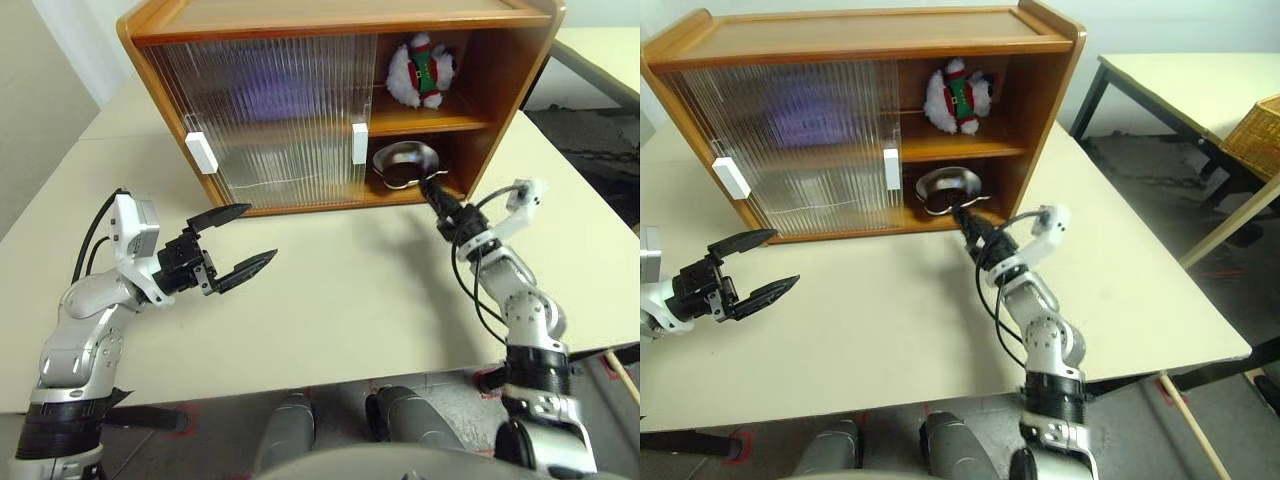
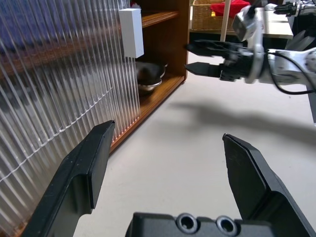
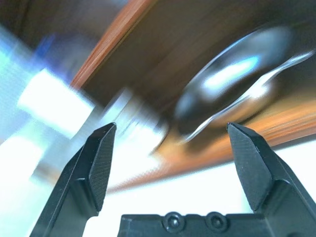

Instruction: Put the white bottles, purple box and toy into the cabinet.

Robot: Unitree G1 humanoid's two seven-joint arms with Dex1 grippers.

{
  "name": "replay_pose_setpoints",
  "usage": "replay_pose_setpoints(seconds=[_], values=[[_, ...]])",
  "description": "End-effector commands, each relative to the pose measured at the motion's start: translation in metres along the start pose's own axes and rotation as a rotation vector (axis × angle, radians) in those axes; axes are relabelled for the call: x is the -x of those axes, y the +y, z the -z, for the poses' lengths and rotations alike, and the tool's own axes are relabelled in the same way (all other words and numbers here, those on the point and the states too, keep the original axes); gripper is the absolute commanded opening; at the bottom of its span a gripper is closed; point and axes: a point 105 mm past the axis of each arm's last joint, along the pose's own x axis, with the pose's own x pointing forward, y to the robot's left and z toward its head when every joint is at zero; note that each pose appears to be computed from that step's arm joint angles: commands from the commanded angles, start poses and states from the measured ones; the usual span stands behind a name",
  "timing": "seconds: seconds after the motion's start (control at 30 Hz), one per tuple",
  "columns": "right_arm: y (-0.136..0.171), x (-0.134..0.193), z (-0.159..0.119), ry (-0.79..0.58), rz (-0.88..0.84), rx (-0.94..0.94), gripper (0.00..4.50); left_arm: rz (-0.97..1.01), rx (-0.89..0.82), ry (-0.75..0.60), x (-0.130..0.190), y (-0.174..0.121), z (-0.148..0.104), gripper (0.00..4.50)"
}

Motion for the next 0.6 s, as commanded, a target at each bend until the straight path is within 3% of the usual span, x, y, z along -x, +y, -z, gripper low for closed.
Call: replay_pose_setpoints(seconds=[0.03,0.17,0.33,0.6], values=[[0.026,0.018,0.028,0.169,-0.217,0.117,3.53,-0.002,-0.004,0.013,0.003,-0.001,0.003,4.50],[0.042,0.026,0.033,0.186,-0.357,0.205,1.98,-0.009,-0.005,0.021,0.008,0.000,0.005,4.50],[0.076,0.009,0.030,0.134,-0.513,0.259,0.11,-0.029,-0.017,0.029,0.014,0.002,0.003,4.50],[0.095,-0.029,0.037,0.133,-0.510,0.299,0.02,-0.056,-0.026,0.039,0.021,0.002,0.003,4.50]])
